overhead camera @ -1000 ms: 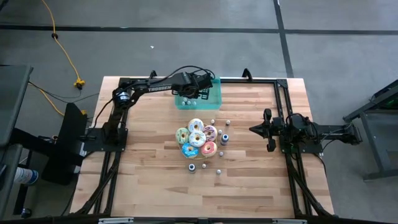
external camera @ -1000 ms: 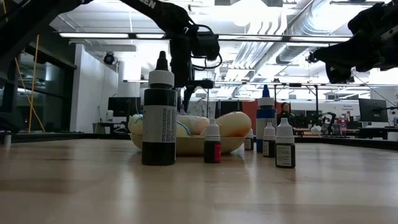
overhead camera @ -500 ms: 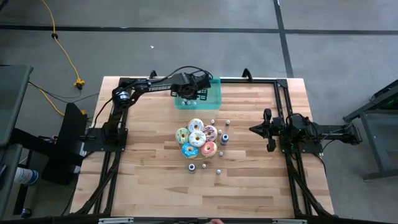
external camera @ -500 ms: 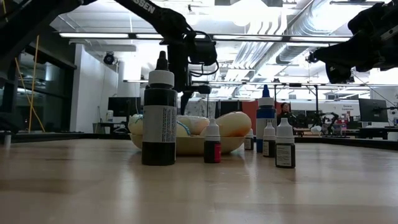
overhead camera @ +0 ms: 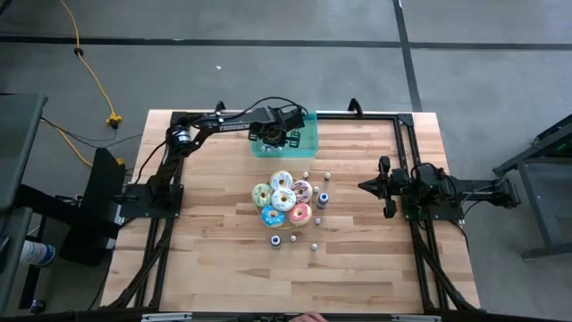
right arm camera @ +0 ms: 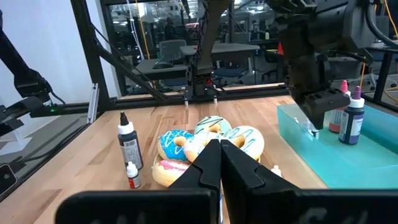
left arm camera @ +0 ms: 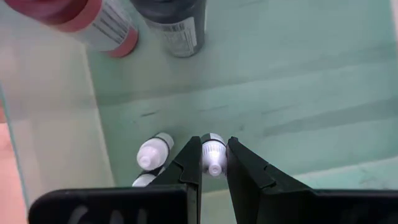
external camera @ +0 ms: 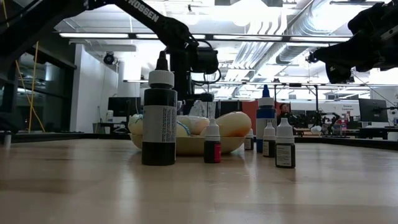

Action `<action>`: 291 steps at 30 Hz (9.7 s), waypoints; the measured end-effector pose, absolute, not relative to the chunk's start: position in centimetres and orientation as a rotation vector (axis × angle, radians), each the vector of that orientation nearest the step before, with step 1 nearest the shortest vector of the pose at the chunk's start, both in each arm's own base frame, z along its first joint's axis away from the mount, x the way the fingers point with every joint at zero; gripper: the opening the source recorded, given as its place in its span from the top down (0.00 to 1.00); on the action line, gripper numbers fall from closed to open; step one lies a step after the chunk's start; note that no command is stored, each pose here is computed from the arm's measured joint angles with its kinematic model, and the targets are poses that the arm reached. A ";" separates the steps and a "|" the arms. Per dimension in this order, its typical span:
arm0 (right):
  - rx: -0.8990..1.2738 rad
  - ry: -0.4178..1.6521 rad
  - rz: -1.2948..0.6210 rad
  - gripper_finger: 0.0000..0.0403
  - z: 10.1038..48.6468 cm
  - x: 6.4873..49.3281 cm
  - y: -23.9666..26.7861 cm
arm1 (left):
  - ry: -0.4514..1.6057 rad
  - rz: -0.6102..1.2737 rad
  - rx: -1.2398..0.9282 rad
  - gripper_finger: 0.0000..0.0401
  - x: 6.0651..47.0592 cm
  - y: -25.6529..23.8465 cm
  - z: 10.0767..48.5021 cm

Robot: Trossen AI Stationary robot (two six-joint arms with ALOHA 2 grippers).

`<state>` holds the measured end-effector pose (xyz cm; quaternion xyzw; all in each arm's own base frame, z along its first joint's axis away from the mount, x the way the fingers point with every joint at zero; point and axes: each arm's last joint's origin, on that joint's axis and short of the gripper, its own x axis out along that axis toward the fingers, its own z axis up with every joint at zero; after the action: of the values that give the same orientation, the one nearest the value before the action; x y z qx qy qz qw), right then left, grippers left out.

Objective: Pick & Place food coloring
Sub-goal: Put the small black food coloring bottle into the green container, then put the large black food coloring bottle into the green container

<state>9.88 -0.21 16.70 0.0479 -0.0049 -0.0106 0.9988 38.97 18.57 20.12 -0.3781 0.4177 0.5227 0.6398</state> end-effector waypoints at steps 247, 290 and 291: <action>0.096 0.023 -0.023 1.00 16.4 10.1 -0.2 | 1.135 -0.063 -0.018 0.73 36.2 -13.1 28.1; 0.096 0.022 -0.023 1.00 16.4 10.1 -0.2 | 0.798 0.910 -0.694 0.73 36.6 11.7 35.8; 0.096 0.023 -0.023 1.00 16.4 10.1 -0.2 | 0.788 0.920 -0.701 0.73 36.8 12.3 35.5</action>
<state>10.08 -0.22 16.44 0.0481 0.0113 -0.0114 0.9987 36.84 12.31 35.55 -0.3227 0.3628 0.4235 0.7648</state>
